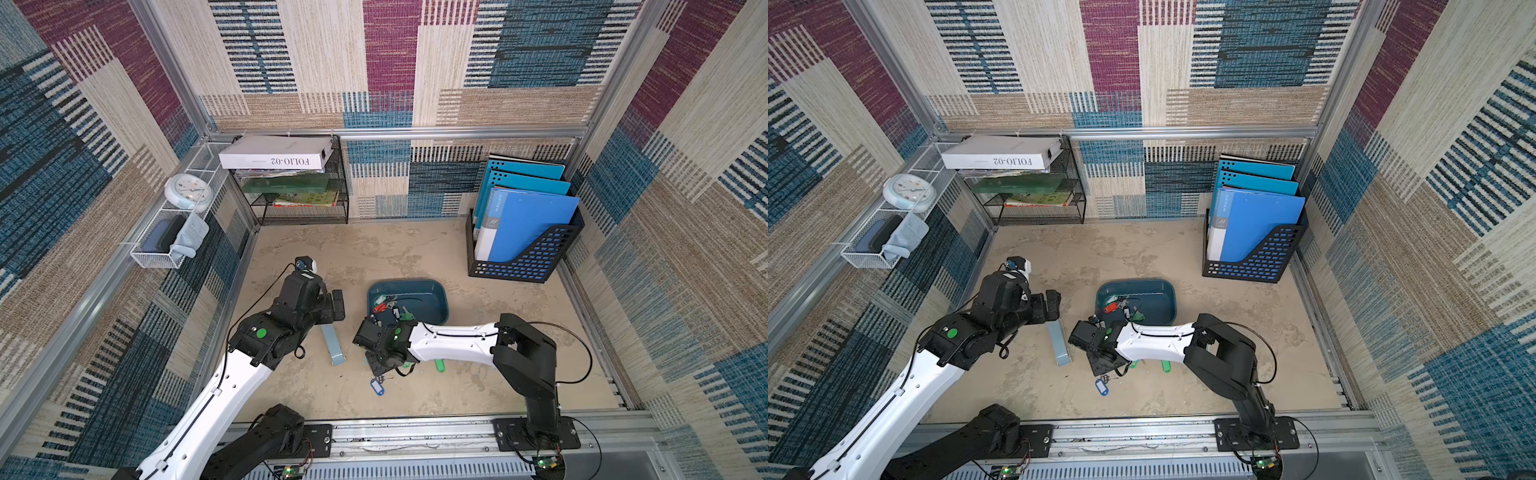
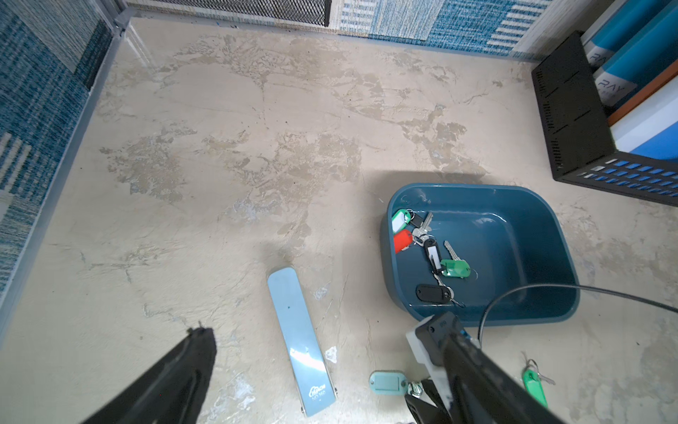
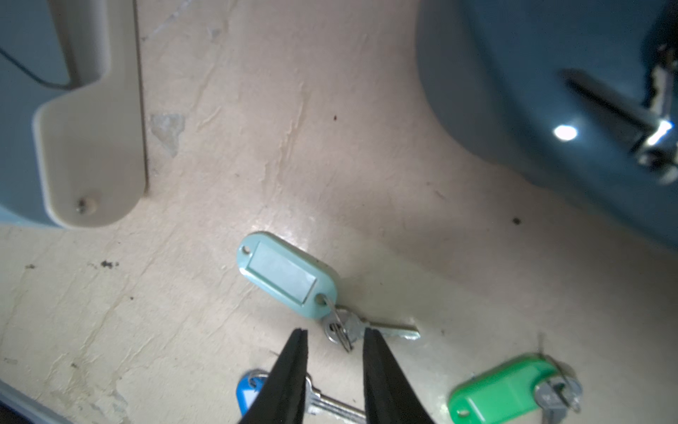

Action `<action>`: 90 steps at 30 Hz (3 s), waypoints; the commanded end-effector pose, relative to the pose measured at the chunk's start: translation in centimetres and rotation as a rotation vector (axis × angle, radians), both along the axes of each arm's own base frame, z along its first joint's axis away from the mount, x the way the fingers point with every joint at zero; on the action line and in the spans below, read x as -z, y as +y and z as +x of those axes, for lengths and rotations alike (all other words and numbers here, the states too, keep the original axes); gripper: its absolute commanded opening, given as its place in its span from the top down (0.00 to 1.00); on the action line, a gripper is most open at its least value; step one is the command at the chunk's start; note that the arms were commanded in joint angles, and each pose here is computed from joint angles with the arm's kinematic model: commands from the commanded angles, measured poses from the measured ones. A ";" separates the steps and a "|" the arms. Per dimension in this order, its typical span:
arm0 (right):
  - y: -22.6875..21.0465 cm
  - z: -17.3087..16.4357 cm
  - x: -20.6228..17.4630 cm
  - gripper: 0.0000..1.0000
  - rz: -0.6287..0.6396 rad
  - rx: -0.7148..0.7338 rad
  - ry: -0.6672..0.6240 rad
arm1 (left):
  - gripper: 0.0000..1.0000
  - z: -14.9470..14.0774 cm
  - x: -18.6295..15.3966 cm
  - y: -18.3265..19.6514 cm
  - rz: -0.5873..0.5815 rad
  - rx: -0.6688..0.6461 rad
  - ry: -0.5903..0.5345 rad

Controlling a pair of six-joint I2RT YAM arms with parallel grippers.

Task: Take the keys out of the storage box
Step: Move the key to the center of the board, then pick up the key from the storage box.

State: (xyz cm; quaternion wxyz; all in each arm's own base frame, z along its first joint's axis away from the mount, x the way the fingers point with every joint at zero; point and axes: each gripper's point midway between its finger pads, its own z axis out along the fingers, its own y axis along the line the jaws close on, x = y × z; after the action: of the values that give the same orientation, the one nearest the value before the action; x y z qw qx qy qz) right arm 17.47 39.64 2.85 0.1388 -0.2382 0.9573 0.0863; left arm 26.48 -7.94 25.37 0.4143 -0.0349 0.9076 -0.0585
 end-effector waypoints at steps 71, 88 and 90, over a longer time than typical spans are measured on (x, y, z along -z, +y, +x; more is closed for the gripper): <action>-5.4 8.9 -11.9 0.44 0.128 0.121 -0.239 | 0.01 -1.1 -1.0 1.9 0.035 -0.038 -0.056; -2.8 18.8 -4.1 0.58 0.096 0.134 -0.129 | 0.01 -0.7 -0.4 1.9 0.057 -0.038 -0.039; -3.0 18.3 -3.3 0.55 0.096 0.125 -0.108 | 0.01 -0.6 -0.3 1.9 0.061 -0.041 -0.038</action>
State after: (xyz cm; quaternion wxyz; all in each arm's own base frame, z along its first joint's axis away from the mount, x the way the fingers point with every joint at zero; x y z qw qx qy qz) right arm 36.63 36.57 6.86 0.2266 -0.1582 0.9557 0.1018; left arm 25.59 -6.22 25.55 0.4280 -0.0398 0.9024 -0.0308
